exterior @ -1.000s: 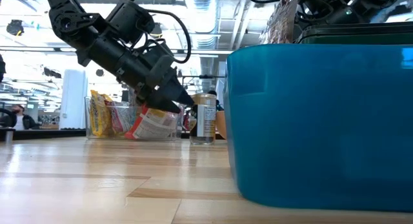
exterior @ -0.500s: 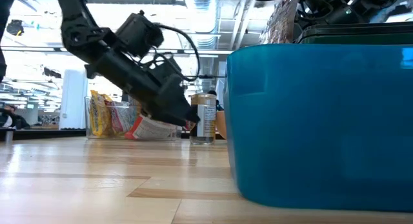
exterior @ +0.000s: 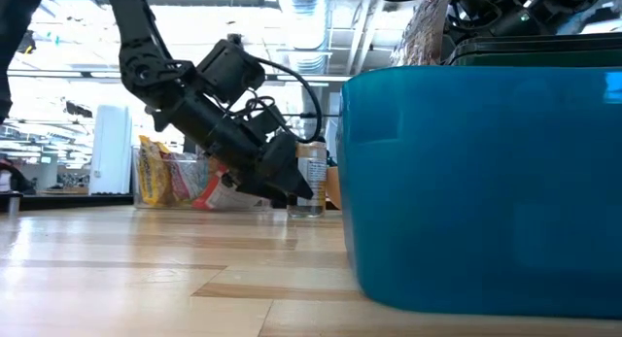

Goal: Pick & Place Food Item
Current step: Put the gold seasoning bottle into the blue bin

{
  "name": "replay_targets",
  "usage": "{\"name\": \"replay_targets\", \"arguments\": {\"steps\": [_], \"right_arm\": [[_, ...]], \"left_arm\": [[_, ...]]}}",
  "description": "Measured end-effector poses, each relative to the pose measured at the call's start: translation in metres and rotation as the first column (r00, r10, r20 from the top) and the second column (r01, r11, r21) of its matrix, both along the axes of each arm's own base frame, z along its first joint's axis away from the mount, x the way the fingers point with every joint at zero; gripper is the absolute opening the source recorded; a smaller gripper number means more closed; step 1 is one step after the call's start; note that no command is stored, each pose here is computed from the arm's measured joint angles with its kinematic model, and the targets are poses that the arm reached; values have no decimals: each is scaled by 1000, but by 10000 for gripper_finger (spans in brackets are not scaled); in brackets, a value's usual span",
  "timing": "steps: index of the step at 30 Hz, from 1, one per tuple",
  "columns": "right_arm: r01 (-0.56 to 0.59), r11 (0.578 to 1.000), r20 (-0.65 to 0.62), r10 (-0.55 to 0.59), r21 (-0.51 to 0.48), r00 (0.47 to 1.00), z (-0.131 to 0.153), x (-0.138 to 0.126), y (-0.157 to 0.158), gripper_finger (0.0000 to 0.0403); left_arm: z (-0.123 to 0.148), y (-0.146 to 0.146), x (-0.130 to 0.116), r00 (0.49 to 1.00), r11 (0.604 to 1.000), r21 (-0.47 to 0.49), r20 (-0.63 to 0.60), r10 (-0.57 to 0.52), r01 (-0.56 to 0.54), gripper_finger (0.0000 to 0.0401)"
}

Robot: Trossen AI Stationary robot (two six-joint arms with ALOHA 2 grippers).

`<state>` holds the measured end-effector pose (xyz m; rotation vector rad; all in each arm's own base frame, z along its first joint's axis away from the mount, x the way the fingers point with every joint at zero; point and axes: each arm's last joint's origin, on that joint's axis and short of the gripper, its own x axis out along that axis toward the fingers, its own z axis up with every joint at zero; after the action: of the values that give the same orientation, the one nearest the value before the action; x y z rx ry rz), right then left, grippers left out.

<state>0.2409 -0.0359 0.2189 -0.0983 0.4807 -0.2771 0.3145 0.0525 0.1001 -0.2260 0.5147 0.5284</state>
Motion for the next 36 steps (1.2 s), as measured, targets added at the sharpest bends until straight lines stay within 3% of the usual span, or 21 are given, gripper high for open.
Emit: {"name": "replay_targets", "arguments": {"steps": [8,14,36], "right_arm": [[0,1000,0,0,0,1000,0,0,0,0],[0,1000,0,0,0,1000,0,0,0,0],[-1,1000,-9,1,2,1000,-1,0,0,0]], "left_arm": [[1,6,0,1000,999,-47,20,-8,9,373],[2,7,0,999,999,-8,22,42,-42,373],[-8,9,20,1000,1000,8,26,14,-14,386]]}}
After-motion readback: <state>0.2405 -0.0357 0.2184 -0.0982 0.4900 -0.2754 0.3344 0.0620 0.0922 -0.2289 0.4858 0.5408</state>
